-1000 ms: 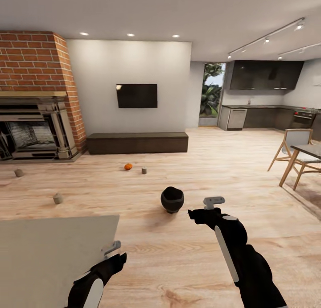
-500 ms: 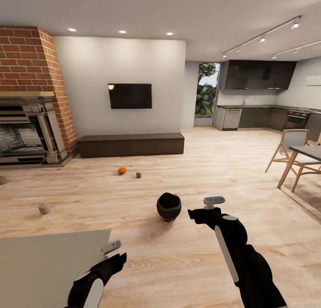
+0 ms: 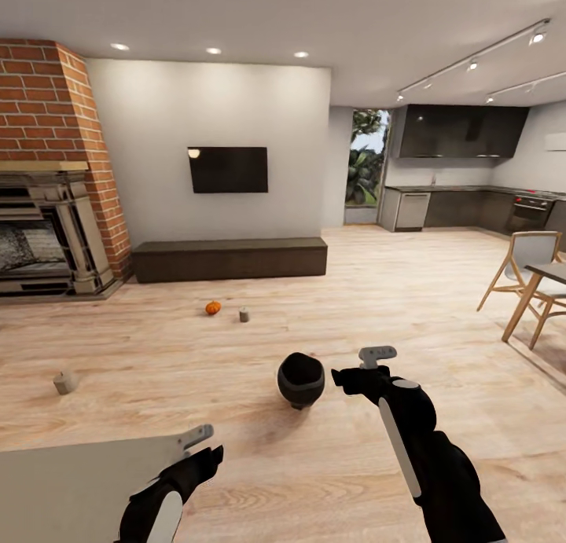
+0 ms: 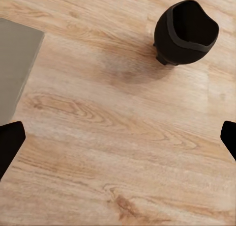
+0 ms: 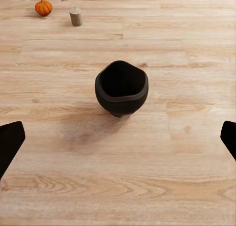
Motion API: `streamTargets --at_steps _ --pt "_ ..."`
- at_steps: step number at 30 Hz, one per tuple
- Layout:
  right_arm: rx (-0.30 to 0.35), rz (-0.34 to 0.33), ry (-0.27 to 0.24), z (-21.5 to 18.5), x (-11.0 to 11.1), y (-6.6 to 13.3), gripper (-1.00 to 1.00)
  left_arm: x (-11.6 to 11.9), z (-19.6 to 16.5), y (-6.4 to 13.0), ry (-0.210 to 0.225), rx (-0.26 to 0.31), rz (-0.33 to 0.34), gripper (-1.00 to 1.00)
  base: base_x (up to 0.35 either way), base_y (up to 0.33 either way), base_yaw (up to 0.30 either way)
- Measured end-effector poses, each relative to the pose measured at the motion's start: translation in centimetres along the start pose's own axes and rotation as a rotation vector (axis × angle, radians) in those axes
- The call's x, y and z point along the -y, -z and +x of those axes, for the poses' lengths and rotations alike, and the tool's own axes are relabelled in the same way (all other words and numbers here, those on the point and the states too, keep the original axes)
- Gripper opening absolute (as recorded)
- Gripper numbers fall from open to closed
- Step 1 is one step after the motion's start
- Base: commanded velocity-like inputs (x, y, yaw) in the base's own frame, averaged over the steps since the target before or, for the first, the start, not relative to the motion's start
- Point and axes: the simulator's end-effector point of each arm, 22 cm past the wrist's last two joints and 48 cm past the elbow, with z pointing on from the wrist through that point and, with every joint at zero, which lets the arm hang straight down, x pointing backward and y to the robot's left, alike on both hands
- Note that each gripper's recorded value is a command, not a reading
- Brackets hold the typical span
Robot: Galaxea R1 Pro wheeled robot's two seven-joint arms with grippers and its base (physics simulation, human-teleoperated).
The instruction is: Place each of the two pumpkins and all three candles from the living room inside a cabinet in the living room (use any cabinet), then make sure every cabinet is closed, and position the cauldron so it is next to a table in the living room.
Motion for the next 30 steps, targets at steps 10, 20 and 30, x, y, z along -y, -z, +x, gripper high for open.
streamTargets --at_steps 10,20,30 --pt "0.017 0.001 0.001 -0.63 0.06 0.37 1.0 0.04 0.0 0.0 -0.001 0.001 0.001 1.0 0.335 0.011 0.0" --pt "0.015 0.0 -0.001 -0.39 -0.01 0.45 1.0 0.04 -0.01 0.0 -0.001 0.001 0.001 1.0 0.335 0.001 0.0" --pt "0.014 0.0 -0.001 -0.3 -0.01 0.47 1.0 0.01 0.06 -0.02 -0.001 -0.001 0.0 1.0 0.335 0.0 0.002"
